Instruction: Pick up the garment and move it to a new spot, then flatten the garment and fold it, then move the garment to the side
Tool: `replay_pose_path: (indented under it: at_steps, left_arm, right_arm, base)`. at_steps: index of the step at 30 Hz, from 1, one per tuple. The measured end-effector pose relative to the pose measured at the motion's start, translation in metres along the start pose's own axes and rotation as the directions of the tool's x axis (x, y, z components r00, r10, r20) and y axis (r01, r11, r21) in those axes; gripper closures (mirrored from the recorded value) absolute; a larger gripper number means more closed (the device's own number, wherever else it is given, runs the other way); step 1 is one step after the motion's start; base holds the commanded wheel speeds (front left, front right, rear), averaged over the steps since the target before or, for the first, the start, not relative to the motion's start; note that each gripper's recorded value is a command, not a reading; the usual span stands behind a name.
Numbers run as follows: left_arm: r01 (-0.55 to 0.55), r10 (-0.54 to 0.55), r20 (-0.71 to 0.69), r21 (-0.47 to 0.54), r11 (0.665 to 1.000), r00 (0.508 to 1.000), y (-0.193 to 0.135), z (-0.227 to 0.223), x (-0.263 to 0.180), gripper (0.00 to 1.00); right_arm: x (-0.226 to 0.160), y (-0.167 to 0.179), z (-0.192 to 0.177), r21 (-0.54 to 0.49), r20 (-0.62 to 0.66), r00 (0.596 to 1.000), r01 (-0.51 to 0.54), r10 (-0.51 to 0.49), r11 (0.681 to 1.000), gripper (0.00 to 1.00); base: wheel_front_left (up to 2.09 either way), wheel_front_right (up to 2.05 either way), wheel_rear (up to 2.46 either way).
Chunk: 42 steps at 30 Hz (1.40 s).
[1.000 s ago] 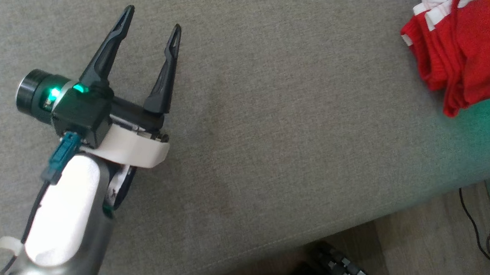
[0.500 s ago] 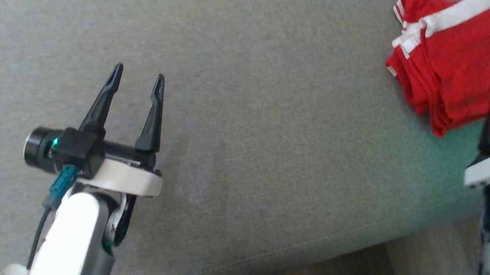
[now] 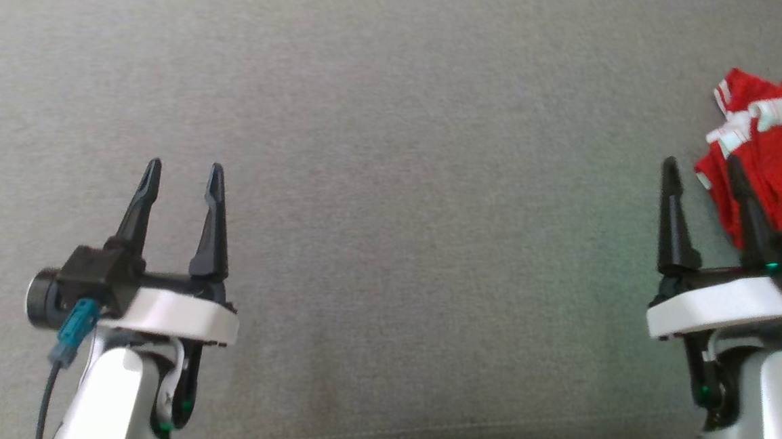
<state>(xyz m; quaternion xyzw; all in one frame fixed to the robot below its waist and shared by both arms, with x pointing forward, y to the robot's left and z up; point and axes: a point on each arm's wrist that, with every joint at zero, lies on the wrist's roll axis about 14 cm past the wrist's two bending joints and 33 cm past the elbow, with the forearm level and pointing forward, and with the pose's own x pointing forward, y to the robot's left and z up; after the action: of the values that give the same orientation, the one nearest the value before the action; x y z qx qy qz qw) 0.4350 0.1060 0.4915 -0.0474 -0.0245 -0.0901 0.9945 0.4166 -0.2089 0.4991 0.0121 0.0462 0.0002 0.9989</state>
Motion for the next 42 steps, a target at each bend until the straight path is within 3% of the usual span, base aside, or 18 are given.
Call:
replay_pose_path:
  at_steps: [10, 24, 42]
  left_arm:
    - [-0.105, 0.106, -0.009, 0.012, 0.994, 0.994, 0.03, 0.007, -0.036, 0.0]
    - [-0.114, 0.114, -0.007, 0.035, 0.993, 0.993, 0.03, 0.013, -0.068, 0.0]
    - [-0.107, 0.108, -0.024, 0.043, 0.993, 0.994, 0.028, 0.009, -0.072, 0.0]
  right_arm:
    - [-0.008, 0.04, 0.016, 0.027, 0.046, 0.993, -0.109, 0.108, 0.994, 0.0]
    - [-0.048, 0.04, 0.008, 0.067, 0.012, 0.995, -0.103, 0.102, 0.992, 0.0]
    - [-0.053, 0.039, 0.006, 0.072, 0.003, 0.995, -0.1, 0.1, 0.992, 0.0]
  base:
    - [0.0, 0.0, 0.0]
    - [0.0, 0.0, 0.0]
    - [0.0, 0.0, 0.0]
